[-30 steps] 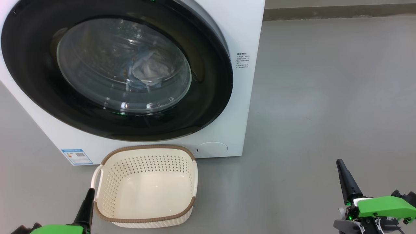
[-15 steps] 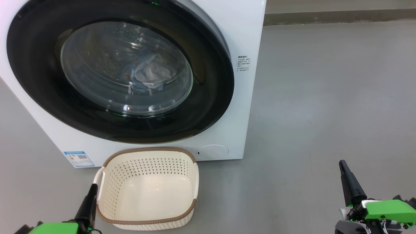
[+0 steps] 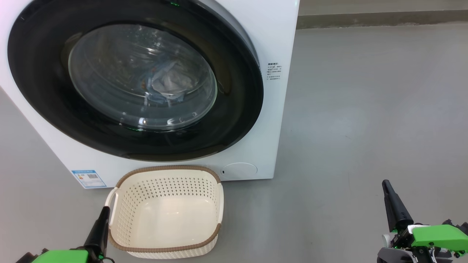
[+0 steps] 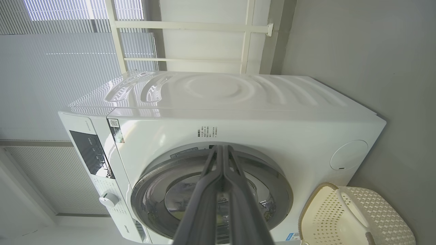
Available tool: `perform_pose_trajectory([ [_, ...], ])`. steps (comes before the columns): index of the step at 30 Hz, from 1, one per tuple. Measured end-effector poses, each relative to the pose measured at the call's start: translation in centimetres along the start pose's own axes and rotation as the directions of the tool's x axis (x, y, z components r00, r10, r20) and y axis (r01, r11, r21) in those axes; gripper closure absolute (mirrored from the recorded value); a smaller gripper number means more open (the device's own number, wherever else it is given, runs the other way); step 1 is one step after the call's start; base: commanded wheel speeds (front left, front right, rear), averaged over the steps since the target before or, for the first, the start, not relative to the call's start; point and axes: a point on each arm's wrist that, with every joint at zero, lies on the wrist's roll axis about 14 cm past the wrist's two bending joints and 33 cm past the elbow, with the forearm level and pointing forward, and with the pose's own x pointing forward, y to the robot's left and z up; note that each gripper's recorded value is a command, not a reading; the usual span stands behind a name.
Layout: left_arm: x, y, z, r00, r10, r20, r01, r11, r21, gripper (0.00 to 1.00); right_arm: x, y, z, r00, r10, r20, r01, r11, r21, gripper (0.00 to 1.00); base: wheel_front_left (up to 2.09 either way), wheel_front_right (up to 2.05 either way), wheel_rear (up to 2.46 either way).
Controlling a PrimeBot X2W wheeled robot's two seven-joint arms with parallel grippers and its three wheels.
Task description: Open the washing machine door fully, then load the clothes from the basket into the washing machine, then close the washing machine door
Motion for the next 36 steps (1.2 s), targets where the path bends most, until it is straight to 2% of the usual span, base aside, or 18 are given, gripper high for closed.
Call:
perform_pose_trajectory([
  [36,0.01,-0.01,0.01,1.0,0.0,0.0,0.0,1.0,0.0,1.0,-0.03,-0.05,0.01,1.0,-0.001,0.001,0.001,1.0,0.001,1.0,0.0,0.0,0.0],
])
